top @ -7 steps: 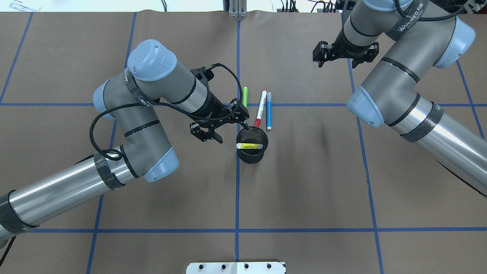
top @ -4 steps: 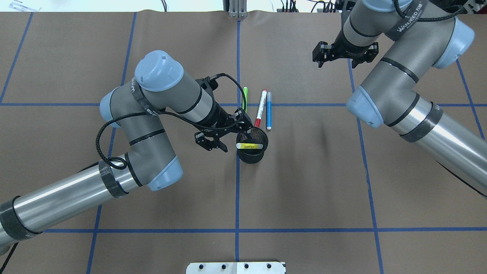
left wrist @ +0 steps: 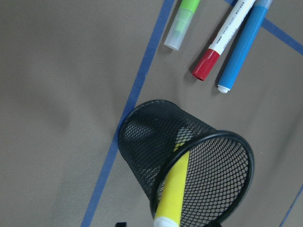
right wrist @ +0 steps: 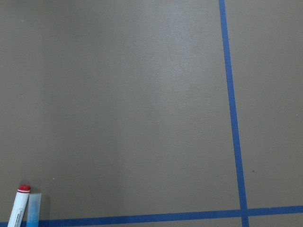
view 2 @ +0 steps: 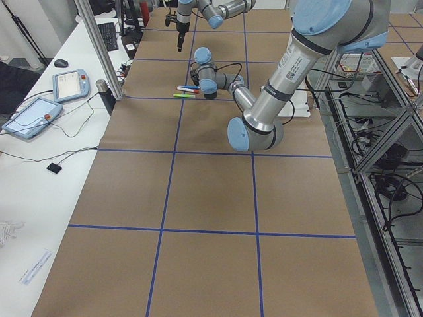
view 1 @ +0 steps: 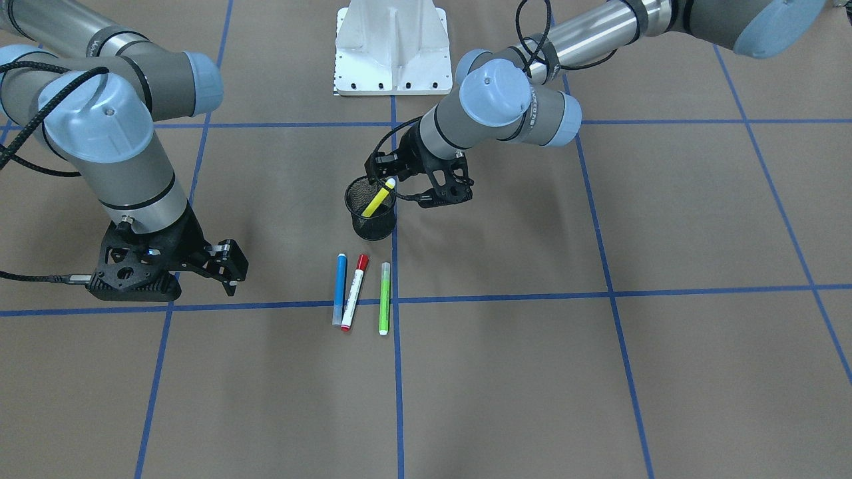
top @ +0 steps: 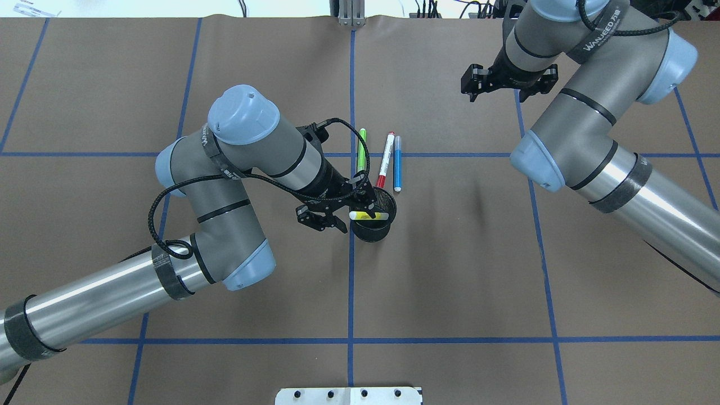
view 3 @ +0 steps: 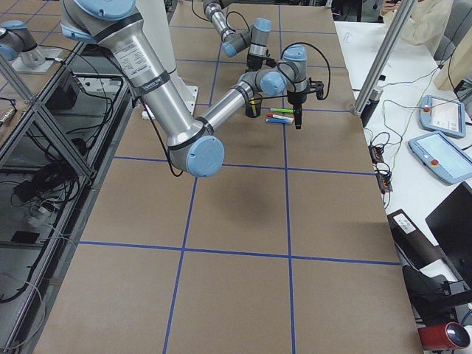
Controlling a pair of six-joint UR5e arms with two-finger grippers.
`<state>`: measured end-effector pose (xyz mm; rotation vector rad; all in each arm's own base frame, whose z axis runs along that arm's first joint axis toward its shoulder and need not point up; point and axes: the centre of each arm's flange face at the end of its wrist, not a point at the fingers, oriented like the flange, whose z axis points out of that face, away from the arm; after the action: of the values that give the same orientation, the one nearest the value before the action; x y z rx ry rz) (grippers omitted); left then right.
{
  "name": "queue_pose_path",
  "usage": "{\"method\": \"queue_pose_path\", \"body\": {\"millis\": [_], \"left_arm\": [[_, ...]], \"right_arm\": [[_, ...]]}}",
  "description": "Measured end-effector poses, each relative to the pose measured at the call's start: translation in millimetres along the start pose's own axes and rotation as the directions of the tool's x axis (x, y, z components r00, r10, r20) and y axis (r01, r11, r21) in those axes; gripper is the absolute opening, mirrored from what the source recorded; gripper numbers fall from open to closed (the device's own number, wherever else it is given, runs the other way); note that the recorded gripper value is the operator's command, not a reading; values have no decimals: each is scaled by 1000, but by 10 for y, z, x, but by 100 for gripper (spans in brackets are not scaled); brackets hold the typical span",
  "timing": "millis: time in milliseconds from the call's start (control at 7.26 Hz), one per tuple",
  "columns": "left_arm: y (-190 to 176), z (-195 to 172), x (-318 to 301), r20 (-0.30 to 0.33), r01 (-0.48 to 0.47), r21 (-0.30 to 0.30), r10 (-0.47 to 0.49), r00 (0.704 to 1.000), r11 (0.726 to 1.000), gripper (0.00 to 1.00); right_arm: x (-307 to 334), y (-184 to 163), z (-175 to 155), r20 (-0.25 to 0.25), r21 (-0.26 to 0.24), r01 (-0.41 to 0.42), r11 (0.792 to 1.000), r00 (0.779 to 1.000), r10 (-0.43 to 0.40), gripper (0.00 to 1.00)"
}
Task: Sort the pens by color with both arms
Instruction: 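Lower the left gripper into the cup over the yellow highlighter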
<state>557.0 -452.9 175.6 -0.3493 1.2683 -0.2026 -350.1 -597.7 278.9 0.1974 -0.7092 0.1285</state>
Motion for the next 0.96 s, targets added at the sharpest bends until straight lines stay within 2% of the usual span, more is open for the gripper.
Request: {"method": "queue_pose_path", "body": {"millis": [413, 964], "left_arm": [[-162, -86, -14, 2, -10, 24, 10, 1000, 1000, 61], [-172, -66, 13, 4, -15, 21, 15, 1000, 1000, 57]], "right_arm": [[-13, 10, 17, -4, 3, 3, 1000, 1000, -3, 98], [-15, 5, 18, -6, 4, 3, 1000, 1000, -3, 98]]}}
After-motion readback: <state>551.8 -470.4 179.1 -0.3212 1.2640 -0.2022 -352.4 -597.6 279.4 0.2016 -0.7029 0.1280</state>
